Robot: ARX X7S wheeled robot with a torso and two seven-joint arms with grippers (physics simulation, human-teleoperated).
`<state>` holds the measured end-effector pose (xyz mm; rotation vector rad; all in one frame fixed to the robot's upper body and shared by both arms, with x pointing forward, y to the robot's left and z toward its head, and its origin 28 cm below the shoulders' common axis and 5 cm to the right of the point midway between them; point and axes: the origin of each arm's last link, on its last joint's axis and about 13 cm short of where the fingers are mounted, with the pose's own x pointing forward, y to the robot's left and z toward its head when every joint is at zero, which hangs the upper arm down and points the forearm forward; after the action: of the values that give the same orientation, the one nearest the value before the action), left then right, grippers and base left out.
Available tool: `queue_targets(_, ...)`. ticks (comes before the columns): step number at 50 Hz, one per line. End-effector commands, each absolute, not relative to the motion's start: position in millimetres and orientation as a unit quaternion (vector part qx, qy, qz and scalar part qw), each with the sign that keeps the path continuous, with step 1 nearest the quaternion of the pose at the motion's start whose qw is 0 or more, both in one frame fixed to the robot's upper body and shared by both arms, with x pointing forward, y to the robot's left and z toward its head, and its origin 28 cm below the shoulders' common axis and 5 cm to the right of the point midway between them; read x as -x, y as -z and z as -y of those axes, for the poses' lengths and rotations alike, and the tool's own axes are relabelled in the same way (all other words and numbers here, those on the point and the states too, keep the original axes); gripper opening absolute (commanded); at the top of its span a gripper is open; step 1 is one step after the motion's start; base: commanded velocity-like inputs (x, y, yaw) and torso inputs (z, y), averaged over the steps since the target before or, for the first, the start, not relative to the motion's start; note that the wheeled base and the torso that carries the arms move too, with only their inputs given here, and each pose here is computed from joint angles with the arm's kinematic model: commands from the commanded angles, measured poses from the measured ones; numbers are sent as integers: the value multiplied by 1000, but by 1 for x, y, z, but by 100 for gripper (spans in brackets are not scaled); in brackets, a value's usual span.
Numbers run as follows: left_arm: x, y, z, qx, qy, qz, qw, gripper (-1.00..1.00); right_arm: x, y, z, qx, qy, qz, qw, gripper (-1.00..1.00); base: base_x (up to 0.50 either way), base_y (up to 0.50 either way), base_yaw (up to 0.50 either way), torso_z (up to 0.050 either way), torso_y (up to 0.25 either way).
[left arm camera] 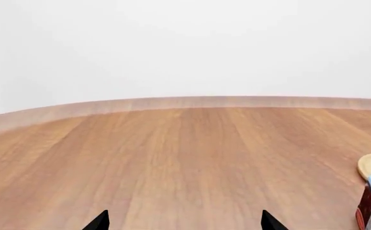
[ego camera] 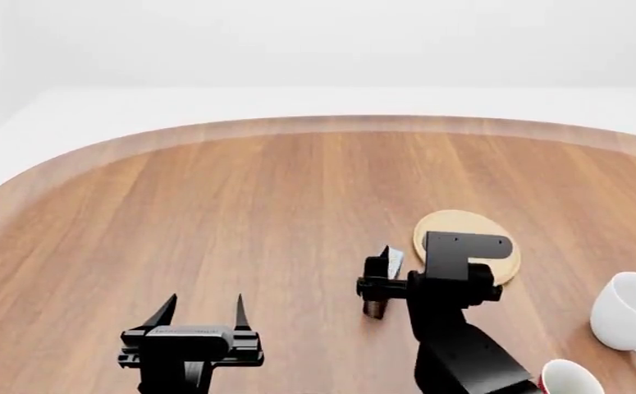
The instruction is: Put the chocolate pudding to the left of the plate.
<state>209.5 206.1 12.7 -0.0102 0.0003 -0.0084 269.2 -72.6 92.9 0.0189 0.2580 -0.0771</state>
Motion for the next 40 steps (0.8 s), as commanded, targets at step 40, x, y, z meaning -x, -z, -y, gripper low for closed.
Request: queue_targets(40, -209, -13, -207, 15, 13, 2, 1000, 100, -370, -90, 19, -54, 152, -313, 936, 100, 0, 0, 0, 0, 0)
